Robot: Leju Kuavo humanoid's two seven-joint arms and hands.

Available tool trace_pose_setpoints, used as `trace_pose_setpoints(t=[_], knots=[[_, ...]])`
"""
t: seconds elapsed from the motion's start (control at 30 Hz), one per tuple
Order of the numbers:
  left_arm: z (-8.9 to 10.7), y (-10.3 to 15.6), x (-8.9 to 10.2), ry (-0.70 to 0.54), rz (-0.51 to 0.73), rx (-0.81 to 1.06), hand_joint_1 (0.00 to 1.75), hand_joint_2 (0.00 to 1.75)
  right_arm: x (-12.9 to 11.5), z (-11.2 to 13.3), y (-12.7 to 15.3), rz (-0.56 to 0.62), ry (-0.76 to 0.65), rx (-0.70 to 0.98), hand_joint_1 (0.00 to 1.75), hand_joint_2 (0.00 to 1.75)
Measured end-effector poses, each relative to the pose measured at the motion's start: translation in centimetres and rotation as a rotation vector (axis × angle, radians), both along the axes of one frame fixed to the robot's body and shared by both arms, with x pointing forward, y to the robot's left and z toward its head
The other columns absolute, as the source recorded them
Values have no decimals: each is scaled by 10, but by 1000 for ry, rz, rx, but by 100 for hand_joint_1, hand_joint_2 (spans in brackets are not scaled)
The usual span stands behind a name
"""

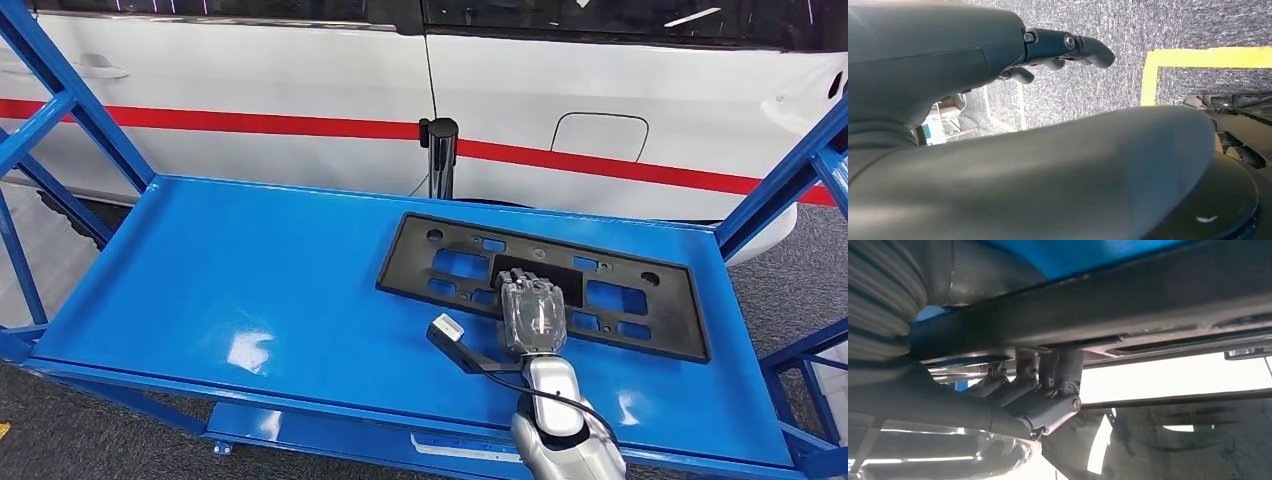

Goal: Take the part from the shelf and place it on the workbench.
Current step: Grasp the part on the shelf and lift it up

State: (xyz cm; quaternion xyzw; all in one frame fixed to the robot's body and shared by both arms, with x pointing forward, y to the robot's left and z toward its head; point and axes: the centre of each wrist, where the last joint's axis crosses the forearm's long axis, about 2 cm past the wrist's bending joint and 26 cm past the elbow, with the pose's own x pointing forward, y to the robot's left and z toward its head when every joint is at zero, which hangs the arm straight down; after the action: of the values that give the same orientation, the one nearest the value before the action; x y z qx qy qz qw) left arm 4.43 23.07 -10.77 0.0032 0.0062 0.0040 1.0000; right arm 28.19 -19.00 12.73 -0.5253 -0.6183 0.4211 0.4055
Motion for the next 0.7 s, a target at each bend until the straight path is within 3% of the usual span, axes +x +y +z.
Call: trace_pose_setpoints(t=[0.47,0.6,0.7], knots=[[0,0,0,-12,1,15,0,0,-4,4,2,-29,-35,7,175,175],[0,1,-1,-74,57,38,0,0,-8,17,2,-14,-146,24,175,175],[0,1,-2,-136,136,45,0,0,-5,46,-1,20,-308,25,175,175]])
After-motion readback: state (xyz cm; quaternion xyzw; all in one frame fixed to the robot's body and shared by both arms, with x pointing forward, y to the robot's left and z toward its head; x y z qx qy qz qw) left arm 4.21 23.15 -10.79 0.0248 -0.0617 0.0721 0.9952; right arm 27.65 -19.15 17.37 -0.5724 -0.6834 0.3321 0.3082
